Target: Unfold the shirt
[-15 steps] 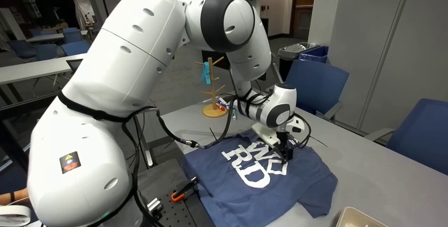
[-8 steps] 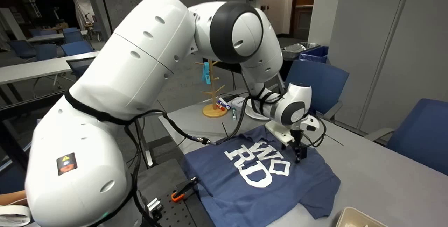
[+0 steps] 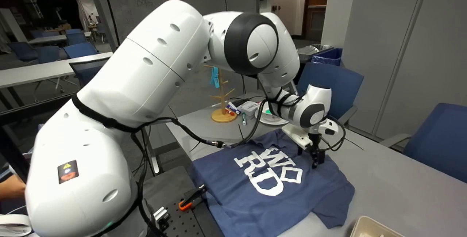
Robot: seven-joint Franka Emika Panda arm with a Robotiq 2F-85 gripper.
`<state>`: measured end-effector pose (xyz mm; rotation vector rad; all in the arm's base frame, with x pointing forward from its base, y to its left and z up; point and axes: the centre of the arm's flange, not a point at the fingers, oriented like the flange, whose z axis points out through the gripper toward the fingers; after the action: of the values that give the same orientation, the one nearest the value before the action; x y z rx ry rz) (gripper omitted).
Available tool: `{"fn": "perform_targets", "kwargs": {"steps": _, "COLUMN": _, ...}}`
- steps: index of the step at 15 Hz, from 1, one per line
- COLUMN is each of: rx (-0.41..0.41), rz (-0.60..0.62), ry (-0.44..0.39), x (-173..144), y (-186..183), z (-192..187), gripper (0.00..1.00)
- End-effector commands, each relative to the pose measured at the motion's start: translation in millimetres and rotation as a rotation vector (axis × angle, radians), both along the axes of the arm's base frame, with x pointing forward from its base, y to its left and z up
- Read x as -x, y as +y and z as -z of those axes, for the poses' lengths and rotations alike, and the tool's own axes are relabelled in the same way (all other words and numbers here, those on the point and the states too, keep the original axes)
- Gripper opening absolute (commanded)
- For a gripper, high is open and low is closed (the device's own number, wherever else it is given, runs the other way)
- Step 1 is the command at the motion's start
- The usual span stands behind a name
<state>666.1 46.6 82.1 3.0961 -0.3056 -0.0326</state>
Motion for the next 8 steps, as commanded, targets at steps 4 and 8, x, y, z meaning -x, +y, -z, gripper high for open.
{"fn": "perform_targets", "kwargs": {"steps": 4, "rx": -0.001, "rz": 0.025, "ry": 0.033, "x": 36.3, "y": 13.3, "z": -34.4, "gripper": 1.00}}
{"fn": "perform_targets", "kwargs": {"steps": 8, "rx": -0.001, "rz": 0.031, "ry": 0.052, "x": 66.7, "y": 14.2, "z": -49.5, "gripper": 1.00}}
